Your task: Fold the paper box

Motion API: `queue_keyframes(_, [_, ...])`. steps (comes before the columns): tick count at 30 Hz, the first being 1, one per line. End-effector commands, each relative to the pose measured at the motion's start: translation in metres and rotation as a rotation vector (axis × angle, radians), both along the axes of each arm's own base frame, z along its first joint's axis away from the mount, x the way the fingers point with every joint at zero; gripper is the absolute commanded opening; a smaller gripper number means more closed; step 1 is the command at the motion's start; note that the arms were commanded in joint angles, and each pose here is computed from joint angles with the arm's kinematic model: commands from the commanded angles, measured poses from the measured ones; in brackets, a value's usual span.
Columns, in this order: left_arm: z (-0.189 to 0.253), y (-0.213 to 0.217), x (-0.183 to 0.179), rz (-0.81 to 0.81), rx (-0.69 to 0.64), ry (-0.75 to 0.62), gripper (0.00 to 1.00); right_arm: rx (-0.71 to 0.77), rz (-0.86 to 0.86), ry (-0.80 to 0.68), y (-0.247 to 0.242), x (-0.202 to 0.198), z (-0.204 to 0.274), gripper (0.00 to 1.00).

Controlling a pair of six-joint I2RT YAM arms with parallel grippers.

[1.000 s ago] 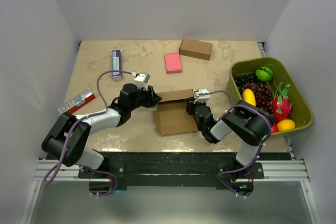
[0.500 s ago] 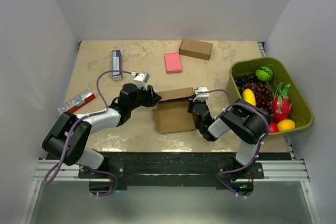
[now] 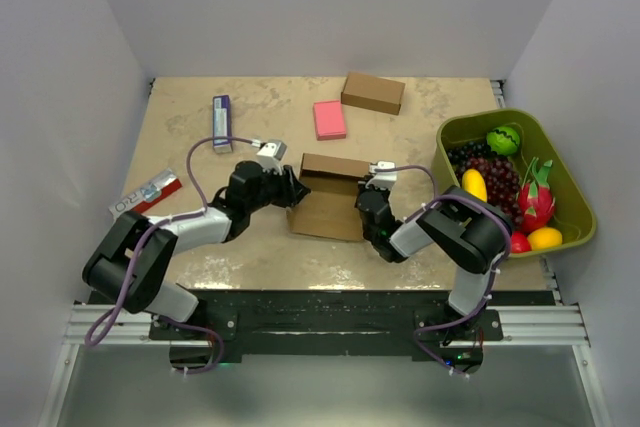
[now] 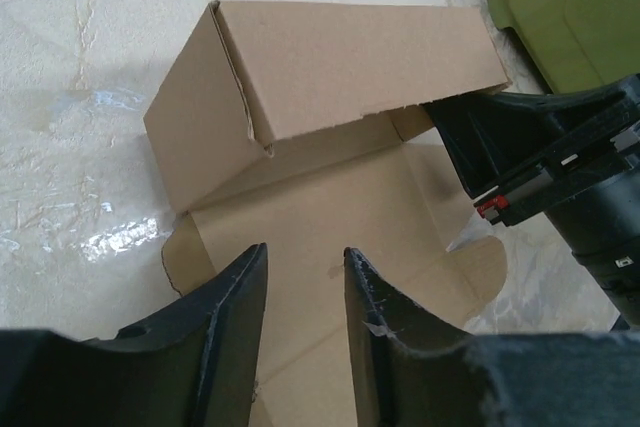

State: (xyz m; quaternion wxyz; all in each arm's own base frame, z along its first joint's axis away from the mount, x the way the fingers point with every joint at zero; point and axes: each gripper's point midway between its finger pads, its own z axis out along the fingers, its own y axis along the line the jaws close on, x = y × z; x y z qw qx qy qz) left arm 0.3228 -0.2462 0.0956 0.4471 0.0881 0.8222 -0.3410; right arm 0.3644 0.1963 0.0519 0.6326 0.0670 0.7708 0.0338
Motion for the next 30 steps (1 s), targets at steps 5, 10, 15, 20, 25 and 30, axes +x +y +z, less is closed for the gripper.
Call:
queue_keyframes(5, [0.022, 0.017, 0.004, 0.019, 0.097, -0.146, 0.71, -0.046, 0.051, 0.051, 0.003, -0.007, -0.007, 0.00])
queue_keyframes(10, [0.037, 0.035, 0.003, 0.065, 0.151, -0.236, 0.77, -0.114, 0.188, 0.114, 0.022, -0.012, -0.002, 0.00])
queue_keyframes(15, [0.047, 0.048, 0.005, 0.164, 0.132, -0.205, 0.81, -0.135, 0.295, 0.138, 0.027, -0.026, -0.001, 0.00])
queue_keyframes(20, [0.040, 0.043, 0.002, 0.173, 0.065, -0.176, 0.83, -0.136, 0.397, 0.129, 0.039, -0.034, -0.007, 0.00])
queue_keyframes(25, [0.019, 0.043, 0.001, 0.179, 0.072, -0.126, 0.83, -0.129, 0.439, 0.135, 0.046, -0.037, -0.013, 0.00])
queue_keyframes(30, [0.011, 0.043, 0.000, 0.198, 0.034, -0.120, 0.81, -0.129, 0.455, 0.147, 0.048, -0.039, -0.019, 0.00])
